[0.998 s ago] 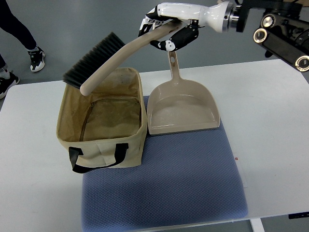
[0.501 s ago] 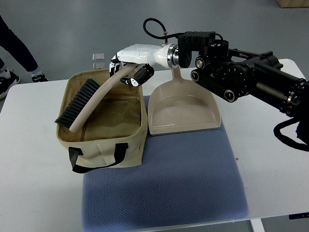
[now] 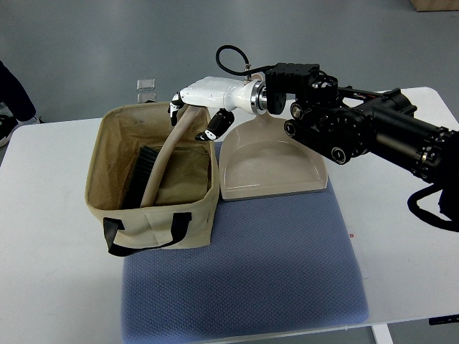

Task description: Put pink broom in yellow bag with right hand

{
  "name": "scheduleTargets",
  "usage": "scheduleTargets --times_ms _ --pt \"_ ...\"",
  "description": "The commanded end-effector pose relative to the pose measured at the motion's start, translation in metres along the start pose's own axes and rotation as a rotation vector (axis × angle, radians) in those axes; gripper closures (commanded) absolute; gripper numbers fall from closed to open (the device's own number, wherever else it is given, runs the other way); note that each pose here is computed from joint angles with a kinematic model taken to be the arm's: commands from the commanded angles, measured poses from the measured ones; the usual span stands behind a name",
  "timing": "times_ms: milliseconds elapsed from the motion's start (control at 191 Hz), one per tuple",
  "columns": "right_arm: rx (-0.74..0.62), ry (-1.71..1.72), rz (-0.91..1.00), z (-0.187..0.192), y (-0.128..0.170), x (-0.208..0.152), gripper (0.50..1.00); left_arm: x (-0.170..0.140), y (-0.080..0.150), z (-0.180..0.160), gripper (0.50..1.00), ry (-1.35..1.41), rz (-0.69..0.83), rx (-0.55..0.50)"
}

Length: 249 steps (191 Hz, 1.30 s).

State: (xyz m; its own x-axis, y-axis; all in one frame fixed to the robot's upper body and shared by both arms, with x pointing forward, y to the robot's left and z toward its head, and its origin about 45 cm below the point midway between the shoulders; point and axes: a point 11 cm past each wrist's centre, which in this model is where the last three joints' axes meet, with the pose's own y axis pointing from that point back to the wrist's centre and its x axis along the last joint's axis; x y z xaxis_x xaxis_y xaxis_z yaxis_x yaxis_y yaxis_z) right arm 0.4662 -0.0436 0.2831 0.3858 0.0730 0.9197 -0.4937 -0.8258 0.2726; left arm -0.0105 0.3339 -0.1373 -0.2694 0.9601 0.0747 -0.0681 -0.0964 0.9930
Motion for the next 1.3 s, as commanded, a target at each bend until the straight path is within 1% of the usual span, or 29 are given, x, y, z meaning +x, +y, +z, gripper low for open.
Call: scheduleTargets --times_ms 0,68,131,198,214,334,434,481,606,684,716,846,1013,1139,1295 --pt "-0.003 -0.009 0.014 0.002 0.002 0.004 0.685 0.0 0.0 0.0 0.5 0.001 0.0 0.0" --pt "-0.008 -0.023 0.029 0.005 0.005 0.006 0.679 0.0 0.0 0.0 0.5 0.001 0.0 0.0" --pt "-0.017 -0.069 0.085 0.012 0.011 0.018 0.675 0.0 0.0 0.0 0.5 -0.001 0.0 0.0" --pt "-0.027 -0.158 0.156 0.021 0.02 0.027 0.644 0.0 0.0 0.0 0.5 0.001 0.0 0.0" --pt "-0.028 -0.175 0.168 0.022 0.021 0.027 0.644 0.0 0.0 0.0 0.5 -0.001 0.0 0.0" --pt "-0.074 -0.391 0.306 0.057 0.052 0.028 0.64 0.0 0.0 0.0 0.5 0.001 0.0 0.0" --pt "-0.095 -0.559 0.411 0.077 0.071 0.017 0.636 0.0 0.0 0.0 0.5 0.001 0.0 0.0" --pt "-0.116 -0.655 0.479 0.091 0.084 0.01 0.607 0.0 0.0 0.0 0.5 0.001 0.0 0.0" --pt "-0.14 -0.887 0.628 0.114 0.107 -0.01 0.605 0.0 0.0 0.0 0.5 -0.001 0.0 0.0" --pt "-0.155 -1.046 0.736 0.128 0.123 -0.023 0.587 0.0 0.0 0.0 0.5 -0.001 0.0 0.0" --pt "-0.158 -1.1 0.771 0.132 0.128 -0.028 0.587 0.0 0.0 0.0 0.5 -0.001 0.0 0.0" --pt "-0.161 -1.306 0.904 0.146 0.143 -0.047 0.574 0.0 0.0 0.0 0.5 -0.001 0.0 0.0" --pt "-0.155 -1.52 1.051 0.156 0.154 -0.066 0.57 0.0 0.0 0.0 0.5 0.001 0.0 0.0" --pt "-0.148 -1.565 1.104 0.158 0.159 -0.073 0.57 0.0 0.0 0.0 0.5 -0.001 0.0 0.0" --pt "-0.134 -1.597 1.168 0.164 0.168 -0.072 0.57 0.0 0.0 0.0 0.5 -0.001 0.0 0.0"
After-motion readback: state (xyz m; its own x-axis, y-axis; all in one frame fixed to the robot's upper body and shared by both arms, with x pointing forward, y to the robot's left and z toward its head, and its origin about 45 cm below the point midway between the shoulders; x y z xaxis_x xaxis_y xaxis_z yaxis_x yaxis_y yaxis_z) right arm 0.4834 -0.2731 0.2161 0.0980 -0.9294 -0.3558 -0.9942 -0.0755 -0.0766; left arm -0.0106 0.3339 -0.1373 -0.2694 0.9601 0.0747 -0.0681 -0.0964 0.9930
